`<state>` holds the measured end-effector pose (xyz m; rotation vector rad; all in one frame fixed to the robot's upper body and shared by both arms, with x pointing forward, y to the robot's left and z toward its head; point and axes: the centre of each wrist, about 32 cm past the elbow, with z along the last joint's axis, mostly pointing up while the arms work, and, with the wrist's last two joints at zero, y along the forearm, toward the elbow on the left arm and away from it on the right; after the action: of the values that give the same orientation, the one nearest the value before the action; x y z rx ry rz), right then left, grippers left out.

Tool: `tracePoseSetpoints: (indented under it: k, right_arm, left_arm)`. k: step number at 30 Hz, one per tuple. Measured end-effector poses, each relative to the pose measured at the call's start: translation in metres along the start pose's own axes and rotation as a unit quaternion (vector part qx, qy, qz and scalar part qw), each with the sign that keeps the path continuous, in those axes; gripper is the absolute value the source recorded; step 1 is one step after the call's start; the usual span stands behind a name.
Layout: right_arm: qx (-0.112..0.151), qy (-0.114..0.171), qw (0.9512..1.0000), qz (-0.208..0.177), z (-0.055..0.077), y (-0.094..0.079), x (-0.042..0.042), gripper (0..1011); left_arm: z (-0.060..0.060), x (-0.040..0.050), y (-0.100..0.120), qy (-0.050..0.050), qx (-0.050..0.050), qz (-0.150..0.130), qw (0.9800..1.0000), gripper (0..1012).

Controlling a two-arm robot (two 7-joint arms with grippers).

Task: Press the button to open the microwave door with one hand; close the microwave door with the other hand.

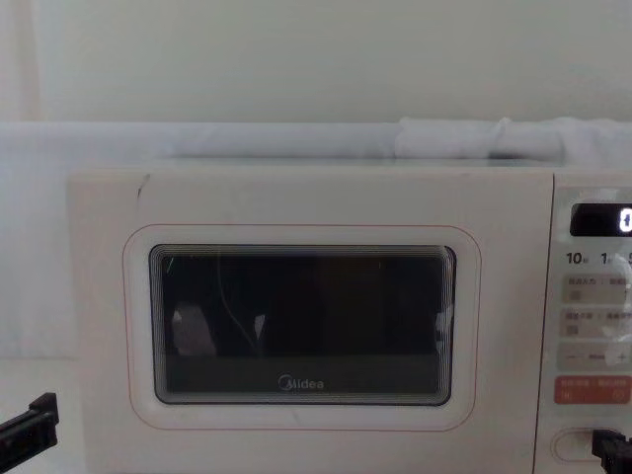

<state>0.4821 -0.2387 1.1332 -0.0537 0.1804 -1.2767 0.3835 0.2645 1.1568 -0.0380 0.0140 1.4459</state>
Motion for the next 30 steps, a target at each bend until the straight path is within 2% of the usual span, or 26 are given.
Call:
tracePoseSetpoints:
  k: [13, 30]
  right_arm:
    - [-0.001, 0.000, 1.0000, -0.003, -0.002, 0.005, 0.0026, 0]
    - [-0.002, -0.005, 1.0000, 0.003, -0.003, 0.013, -0.0001, 0]
  left_arm:
    - [0.000, 0.0000, 0.000, 0.000, 0.000, 0.000, 1.0000, 1001]
    - [0.000, 0.0000, 0.000, 0.000, 0.000, 0.000, 1.0000, 1001]
